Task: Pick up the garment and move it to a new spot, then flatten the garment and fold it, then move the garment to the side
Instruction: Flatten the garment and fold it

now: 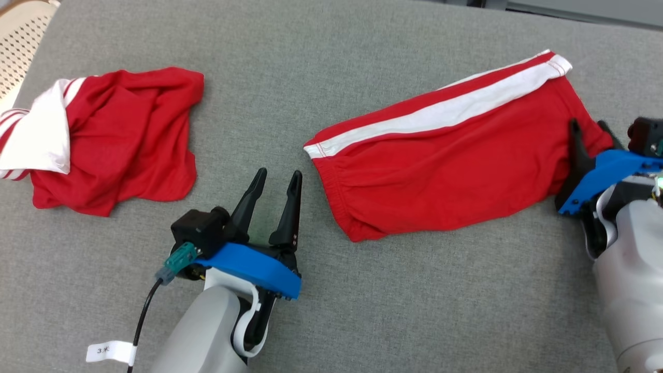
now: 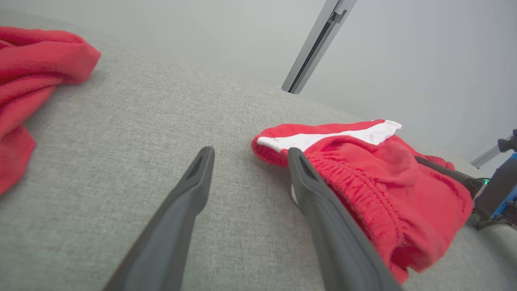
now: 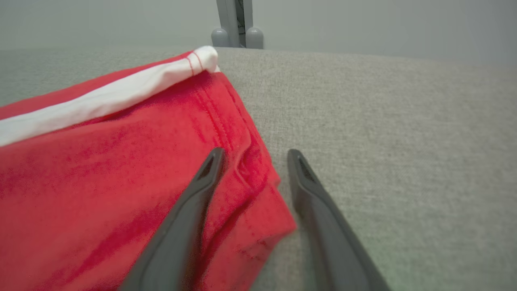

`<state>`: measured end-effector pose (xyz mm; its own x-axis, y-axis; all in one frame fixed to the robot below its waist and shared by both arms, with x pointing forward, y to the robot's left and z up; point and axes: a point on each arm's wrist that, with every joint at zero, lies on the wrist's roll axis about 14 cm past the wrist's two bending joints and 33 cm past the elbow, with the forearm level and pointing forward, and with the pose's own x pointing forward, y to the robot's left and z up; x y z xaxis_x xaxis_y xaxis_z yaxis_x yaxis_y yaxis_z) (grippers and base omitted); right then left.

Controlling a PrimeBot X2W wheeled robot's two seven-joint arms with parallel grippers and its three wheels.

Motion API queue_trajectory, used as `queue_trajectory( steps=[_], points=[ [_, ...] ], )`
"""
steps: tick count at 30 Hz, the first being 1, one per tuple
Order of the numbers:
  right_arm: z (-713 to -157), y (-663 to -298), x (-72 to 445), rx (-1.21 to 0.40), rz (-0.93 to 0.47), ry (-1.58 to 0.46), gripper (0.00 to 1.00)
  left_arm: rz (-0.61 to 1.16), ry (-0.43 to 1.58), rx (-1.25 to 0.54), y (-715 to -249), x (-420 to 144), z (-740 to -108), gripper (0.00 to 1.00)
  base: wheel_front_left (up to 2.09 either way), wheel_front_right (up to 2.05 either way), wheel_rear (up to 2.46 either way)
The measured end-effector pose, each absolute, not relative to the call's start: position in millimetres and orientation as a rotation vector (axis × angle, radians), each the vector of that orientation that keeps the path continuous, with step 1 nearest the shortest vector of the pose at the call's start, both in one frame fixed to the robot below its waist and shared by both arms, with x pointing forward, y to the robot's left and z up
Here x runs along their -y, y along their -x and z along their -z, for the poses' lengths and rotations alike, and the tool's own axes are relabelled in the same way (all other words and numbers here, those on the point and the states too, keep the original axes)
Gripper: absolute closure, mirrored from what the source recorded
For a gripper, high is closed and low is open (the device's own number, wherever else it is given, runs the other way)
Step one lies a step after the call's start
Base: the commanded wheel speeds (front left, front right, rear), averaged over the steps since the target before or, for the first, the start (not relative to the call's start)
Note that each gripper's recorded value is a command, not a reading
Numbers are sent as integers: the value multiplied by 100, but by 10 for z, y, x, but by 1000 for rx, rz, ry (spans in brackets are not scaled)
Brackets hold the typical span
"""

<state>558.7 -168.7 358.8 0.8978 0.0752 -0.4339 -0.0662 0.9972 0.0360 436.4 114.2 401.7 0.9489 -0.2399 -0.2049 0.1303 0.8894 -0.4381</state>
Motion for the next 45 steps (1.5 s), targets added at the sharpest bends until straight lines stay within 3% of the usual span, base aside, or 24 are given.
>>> queue_trajectory(
  steps=[7,19,23,27,32,36,39,40,41,42,45],
  points=[
    [-3658,-5255,1889,-399,37,-157,100,166,376,-237,-4188,-1264,-4095,0,0,0,0],
    [-3723,-4353,2472,-367,216,-255,100,169,363,-234,-3763,-1204,-4150,0,0,0,0],
    [-3908,-4302,2583,-304,225,-247,100,176,369,-239,-3652,-1164,-4148,0,0,0,0],
    [-4328,-4586,2276,-174,117,-230,100,170,372,-245,-3572,-1169,-4133,0,0,0,0],
    [-4959,-4941,1349,-18,-136,-238,100,137,371,-234,-3494,-1274,-4156,0,0,0,0],
    [-5127,-4912,587,2,-348,-218,100,99,371,-222,-3422,-1391,-4179,0,0,0,0],
    [-4948,-4752,158,-64,-480,-172,100,68,372,-220,-3360,-1480,-4174,0,0,0,0],
    [-4849,-4679,39,-98,-520,-147,79,59,372,-223,-3335,-1504,-4161,0,0,0,0],
    [-4737,-4602,-53,-134,-554,-122,35,51,373,-227,-3309,-1523,-4146,0,0,0,0],
    [-4663,-4540,-116,-157,-577,-112,0,44,374,-232,-3286,-1539,-4129,0,0,0,0],
    [-4586,-4388,-274,-183,-639,-107,0,33,374,-240,-3244,-1565,-4099,0,0,0,0]
  ],
)
